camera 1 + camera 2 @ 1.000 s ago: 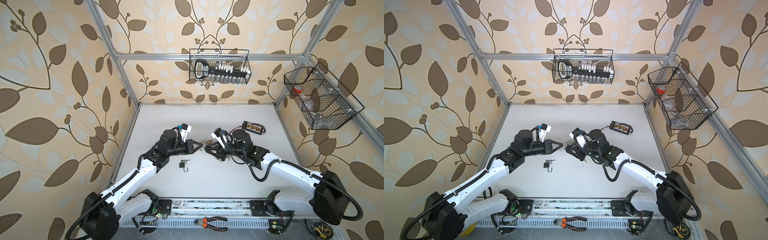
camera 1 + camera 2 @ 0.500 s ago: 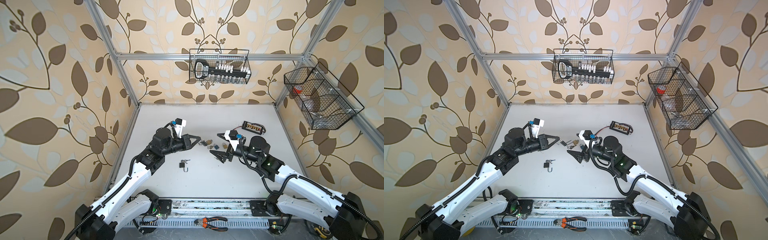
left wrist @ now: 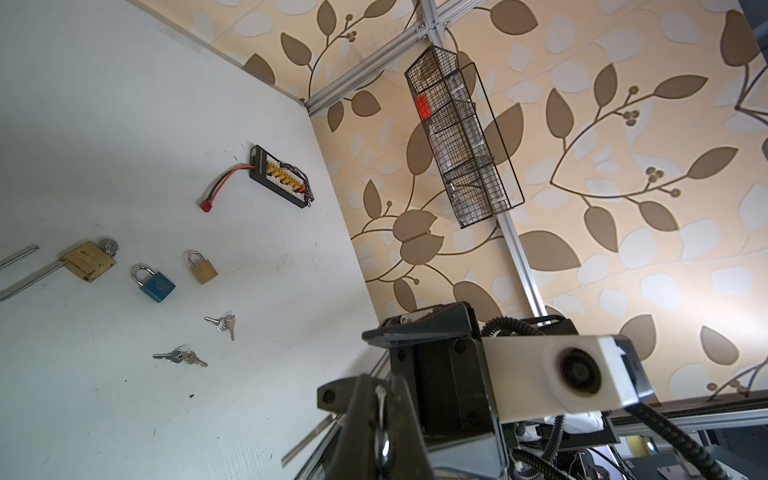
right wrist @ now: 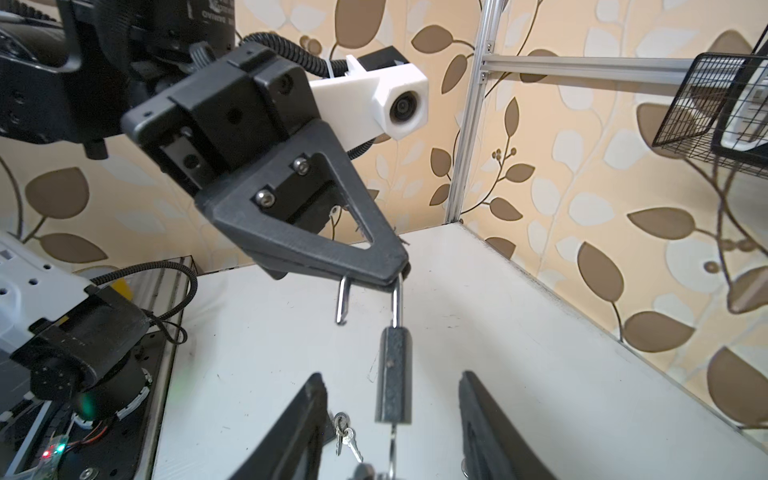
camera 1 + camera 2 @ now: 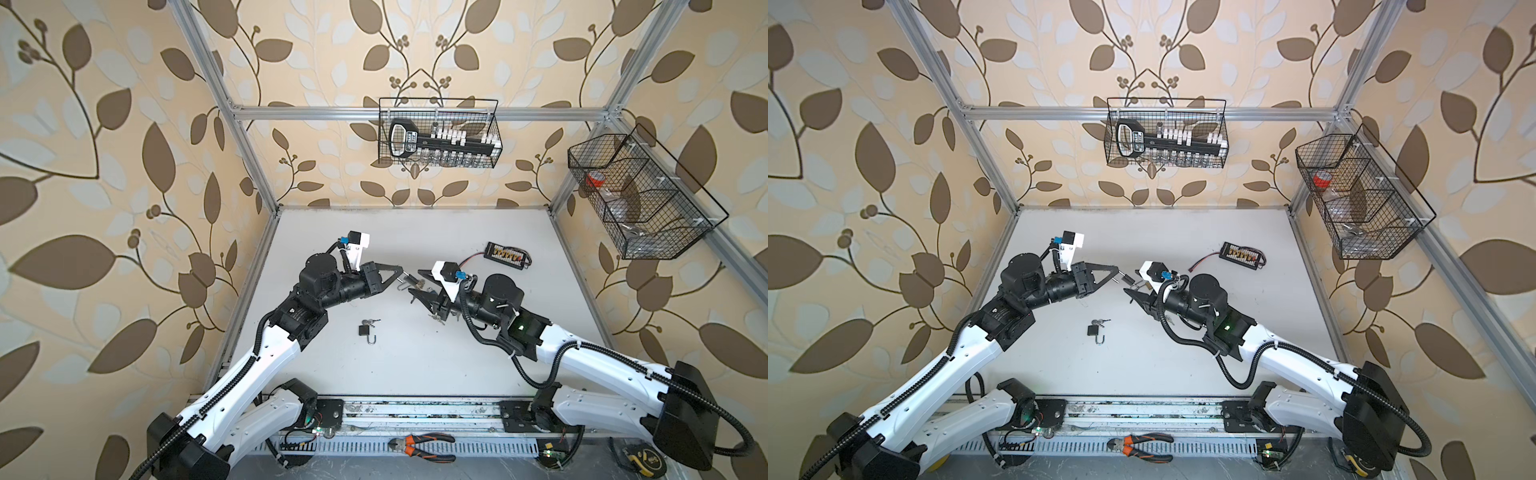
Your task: Lock with the key
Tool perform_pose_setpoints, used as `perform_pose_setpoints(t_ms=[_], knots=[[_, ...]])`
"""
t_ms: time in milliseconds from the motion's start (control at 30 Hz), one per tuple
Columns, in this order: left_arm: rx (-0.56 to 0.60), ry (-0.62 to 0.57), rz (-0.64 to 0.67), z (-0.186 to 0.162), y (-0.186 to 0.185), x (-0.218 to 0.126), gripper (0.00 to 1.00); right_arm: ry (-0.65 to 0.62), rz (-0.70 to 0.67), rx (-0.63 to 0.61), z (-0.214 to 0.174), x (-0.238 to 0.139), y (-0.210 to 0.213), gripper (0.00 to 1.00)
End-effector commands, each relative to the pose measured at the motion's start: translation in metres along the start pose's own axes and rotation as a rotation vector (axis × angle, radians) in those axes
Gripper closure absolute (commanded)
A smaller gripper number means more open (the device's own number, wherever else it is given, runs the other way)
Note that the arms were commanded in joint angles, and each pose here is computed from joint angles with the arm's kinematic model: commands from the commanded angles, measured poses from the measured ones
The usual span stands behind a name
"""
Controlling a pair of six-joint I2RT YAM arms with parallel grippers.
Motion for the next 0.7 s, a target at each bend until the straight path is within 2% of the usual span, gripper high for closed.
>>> perform_pose_setpoints(t_ms=[0,300,433,533,667], knots=[[0.078,-0.015,-0.123,0.004,-0.033,-0.008,1.0,-0.049,-0.027,-0.005,0.017,0.005,-0.006,0.55],[0.091,-0.013,-0.133,0.003,-0.036,-0.01,1.0,-0.02,-0.001,0.016,0.009,0.012,-0.003,0.65],[0.092,-0.014,-0.13,0.003,-0.035,-0.01,1.0,-0.022,0.002,0.026,0.009,0.011,-0.003,0.72],[0.093,-0.016,-0.129,0.002,-0.034,-0.01,1.0,-0.037,0.009,0.045,0.014,0.009,-0.003,0.8],[0.135,-0.023,-0.135,0.001,-0.037,-0.014,1.0,-0.059,0.055,0.133,0.021,0.006,-0.001,1.0]])
Point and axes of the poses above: each gripper's point midway between its finger pads, its own x axis out along the fingers, its own y axis along the line the jaws close on, z = x × y, the point moved 9 cm from there along -x, back along the fingers, and after that the axes turned 13 degrees about -x, right-handed, at the moved point
